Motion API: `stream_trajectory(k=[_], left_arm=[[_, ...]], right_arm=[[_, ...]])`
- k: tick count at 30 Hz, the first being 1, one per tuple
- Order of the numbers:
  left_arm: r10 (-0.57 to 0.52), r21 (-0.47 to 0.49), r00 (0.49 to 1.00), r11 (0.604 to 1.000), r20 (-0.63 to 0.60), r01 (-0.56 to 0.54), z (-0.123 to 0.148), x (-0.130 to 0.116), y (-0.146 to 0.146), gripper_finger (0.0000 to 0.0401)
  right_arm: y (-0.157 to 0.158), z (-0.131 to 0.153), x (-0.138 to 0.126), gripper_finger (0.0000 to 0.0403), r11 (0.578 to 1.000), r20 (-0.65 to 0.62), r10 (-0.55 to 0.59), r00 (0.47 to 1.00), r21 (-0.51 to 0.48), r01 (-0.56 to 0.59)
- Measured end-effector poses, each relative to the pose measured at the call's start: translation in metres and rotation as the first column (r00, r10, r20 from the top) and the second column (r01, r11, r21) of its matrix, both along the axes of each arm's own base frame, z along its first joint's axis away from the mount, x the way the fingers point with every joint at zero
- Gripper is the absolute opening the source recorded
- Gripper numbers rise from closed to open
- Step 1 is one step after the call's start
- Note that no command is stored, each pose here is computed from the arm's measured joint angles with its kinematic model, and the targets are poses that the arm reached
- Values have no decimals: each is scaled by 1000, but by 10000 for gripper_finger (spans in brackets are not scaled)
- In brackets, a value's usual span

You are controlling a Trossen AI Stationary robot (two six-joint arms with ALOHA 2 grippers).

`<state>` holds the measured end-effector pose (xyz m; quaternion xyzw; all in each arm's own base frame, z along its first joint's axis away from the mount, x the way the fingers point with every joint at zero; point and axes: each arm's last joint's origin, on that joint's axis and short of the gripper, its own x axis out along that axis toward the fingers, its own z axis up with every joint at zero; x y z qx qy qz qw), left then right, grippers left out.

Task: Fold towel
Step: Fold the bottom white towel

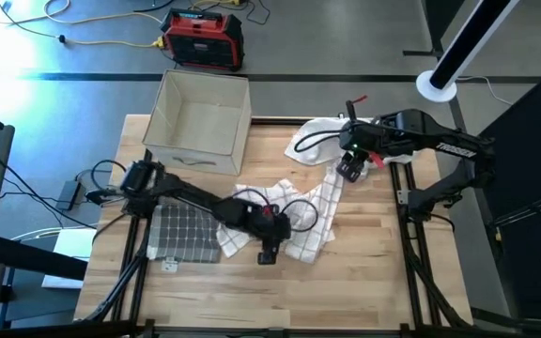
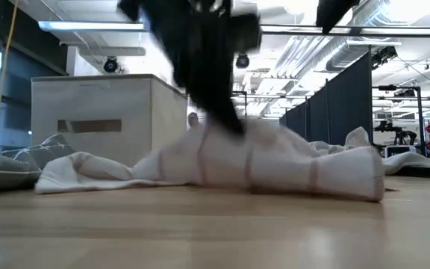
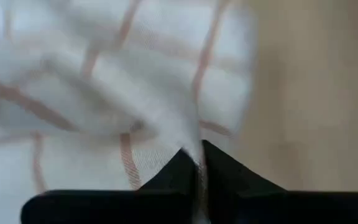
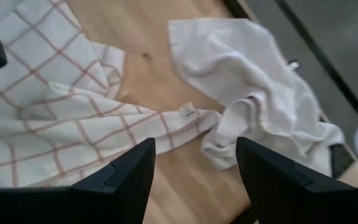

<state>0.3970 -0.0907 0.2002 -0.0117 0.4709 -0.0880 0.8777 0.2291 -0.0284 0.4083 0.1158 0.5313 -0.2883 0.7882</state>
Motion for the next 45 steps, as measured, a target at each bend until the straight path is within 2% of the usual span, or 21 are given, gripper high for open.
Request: stream_trajectory(k=[4, 7, 9, 15, 20, 23, 27, 33, 36, 38, 41, 45], left_arm=[[-137, -114, 989, 985, -59, 129, 51, -10, 14, 3], [-174, -188, 980, 970, -99, 154, 80, -22, 35, 4], [-167, -194, 977, 971, -130, 140, 91, -31, 52, 2], [-12, -142, 980, 990, -199, -16, 87, -35, 111, 1], [174, 24, 959, 985, -224, -173, 60, -21, 154, 1], [153, 80, 962, 987, -226, -139, 50, -17, 165, 7], [111, 134, 968, 988, -227, -82, 47, -15, 165, 42], [208, 240, 948, 959, -239, -150, 57, -25, 170, 124], [238, 257, 934, 952, -268, -169, 69, -37, 164, 161], [262, 243, 919, 951, -296, -193, 79, -48, 156, 182], [265, 158, 905, 962, -333, -223, 89, -65, 134, 202], [218, 81, 926, 976, -308, -203, 75, -81, 91, 211]], right_arm=[[8, 0, 1, 210, 996, -8, 80, 997, 26, -80], [11, 0, 1, 210, 994, -10, 103, 995, 30, -103], [13, 0, 1, 210, 994, -4, 102, 995, 50, -102], [22, -5, 3, 210, 993, 2, 77, 997, 95, -76], [34, -17, 4, 210, 992, -34, 67, 997, 111, -63], [40, -26, 5, 210, 992, -56, 42, 998, 124, -35], [50, -31, 4, 210, 991, -62, 11, 998, 137, -2], [57, -31, 5, 210, 994, -31, -22, 999, 107, 25], [57, -31, 5, 210, 996, -22, -33, 999, 84, 35], [57, -30, 6, 211, 997, -6, -38, 999, 68, 38], [55, -30, 7, 211, 998, 10, -46, 999, 40, 46], [52, -29, 8, 211, 998, 27, -65, 998, -5, 65]])
